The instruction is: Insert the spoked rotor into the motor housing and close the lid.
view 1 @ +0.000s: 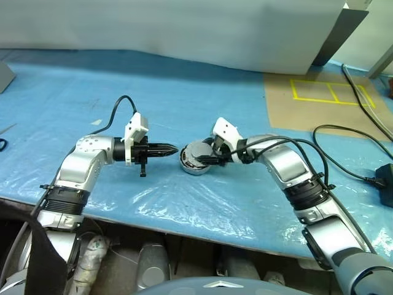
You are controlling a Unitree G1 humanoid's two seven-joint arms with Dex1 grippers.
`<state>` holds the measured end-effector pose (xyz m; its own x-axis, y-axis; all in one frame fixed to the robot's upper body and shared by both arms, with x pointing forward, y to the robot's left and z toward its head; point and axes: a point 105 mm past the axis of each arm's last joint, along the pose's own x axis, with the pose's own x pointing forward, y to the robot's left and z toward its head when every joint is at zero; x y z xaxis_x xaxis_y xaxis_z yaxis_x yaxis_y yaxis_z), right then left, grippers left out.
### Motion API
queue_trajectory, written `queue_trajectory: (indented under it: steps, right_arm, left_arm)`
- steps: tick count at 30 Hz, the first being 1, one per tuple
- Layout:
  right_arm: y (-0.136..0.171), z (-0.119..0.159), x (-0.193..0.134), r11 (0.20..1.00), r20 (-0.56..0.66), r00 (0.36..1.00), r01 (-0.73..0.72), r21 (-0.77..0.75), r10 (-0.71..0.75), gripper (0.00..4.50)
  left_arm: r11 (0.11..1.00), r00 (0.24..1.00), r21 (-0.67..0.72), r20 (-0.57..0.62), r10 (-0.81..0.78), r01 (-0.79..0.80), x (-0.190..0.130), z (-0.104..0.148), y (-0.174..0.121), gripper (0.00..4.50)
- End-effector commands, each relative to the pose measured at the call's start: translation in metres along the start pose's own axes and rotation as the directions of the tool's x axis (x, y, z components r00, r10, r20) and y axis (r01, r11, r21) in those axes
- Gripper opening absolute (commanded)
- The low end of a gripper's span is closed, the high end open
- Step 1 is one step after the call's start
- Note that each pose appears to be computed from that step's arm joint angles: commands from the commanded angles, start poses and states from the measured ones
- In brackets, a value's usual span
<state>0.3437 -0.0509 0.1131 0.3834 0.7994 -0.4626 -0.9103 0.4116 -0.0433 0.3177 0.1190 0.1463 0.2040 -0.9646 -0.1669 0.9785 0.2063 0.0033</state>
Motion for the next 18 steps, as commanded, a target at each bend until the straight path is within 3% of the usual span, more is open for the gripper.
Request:
queue_trajectory:
  steps: [1, 7, 12, 18]
  right_arm:
    - [0.001, 0.009, 0.007, 0.991, -0.002, 1.000, 0.009, 0.130, -0.009, 2.97]
    - [0.004, -0.029, 0.015, 0.996, -0.199, 0.977, 0.083, 0.025, -0.077, 2.97]
    - [0.000, -0.050, 0.014, 0.992, -0.260, 0.958, 0.124, -0.015, -0.124, 2.97]
    - [0.008, -0.023, 0.018, 0.993, -0.165, 0.983, 0.098, 0.069, -0.086, 2.97]
  left_arm:
    - [0.999, 1.000, 0.047, 0.011, 0.003, -0.003, 0.000, 0.010, 0.002, 0.03]
    - [0.999, 1.000, 0.049, 0.005, 0.005, -0.005, 0.000, 0.009, 0.003, 0.03]
    - [0.999, 1.000, 0.050, 0.003, 0.004, -0.004, 0.000, 0.008, 0.002, 0.03]
    - [0.999, 1.000, 0.048, 0.002, 0.010, -0.010, 0.000, 0.008, 0.003, 0.03]
